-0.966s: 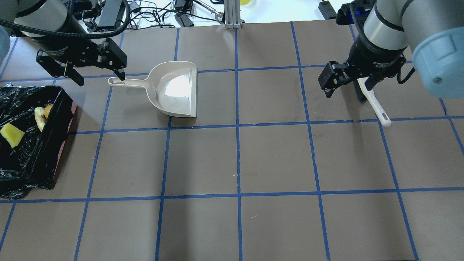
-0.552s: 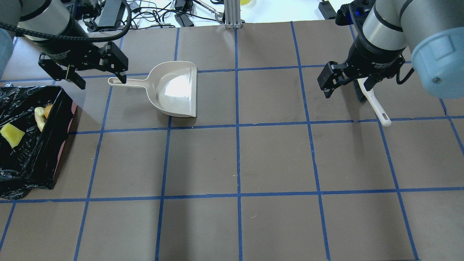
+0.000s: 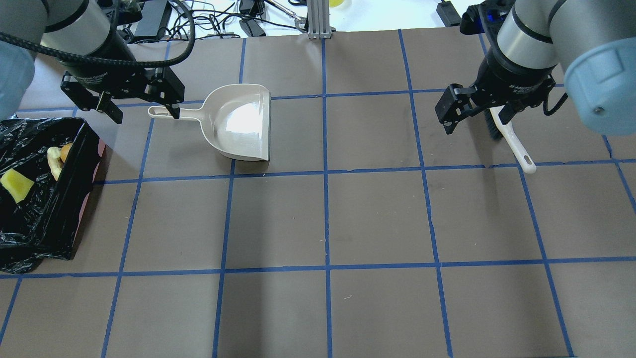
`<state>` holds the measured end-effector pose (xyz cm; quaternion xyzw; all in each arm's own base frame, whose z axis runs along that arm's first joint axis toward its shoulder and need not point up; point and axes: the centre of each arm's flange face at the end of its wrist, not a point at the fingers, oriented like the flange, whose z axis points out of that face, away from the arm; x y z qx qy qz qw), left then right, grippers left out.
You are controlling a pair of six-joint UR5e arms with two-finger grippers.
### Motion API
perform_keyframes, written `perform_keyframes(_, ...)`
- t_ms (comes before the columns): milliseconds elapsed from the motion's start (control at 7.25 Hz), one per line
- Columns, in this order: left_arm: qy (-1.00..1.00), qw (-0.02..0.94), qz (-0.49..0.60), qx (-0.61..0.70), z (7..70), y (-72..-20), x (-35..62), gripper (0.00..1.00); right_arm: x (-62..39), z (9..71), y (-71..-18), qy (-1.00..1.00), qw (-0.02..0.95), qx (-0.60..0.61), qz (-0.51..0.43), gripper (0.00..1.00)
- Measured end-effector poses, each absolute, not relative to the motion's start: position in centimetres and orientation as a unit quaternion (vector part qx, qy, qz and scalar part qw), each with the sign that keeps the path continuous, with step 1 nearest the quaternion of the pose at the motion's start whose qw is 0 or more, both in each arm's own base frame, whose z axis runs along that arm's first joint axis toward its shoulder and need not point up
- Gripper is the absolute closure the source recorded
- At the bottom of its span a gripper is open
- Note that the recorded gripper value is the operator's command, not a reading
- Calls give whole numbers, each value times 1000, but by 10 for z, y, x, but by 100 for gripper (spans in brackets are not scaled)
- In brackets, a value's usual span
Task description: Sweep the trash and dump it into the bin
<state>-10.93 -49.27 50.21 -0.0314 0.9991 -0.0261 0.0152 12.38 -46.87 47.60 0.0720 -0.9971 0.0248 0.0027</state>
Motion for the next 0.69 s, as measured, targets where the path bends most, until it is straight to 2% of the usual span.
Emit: perform_keyframes(690,999,9,-23,-30,499,-500,-108,0,124,476,-470,-997,4,73,27,0)
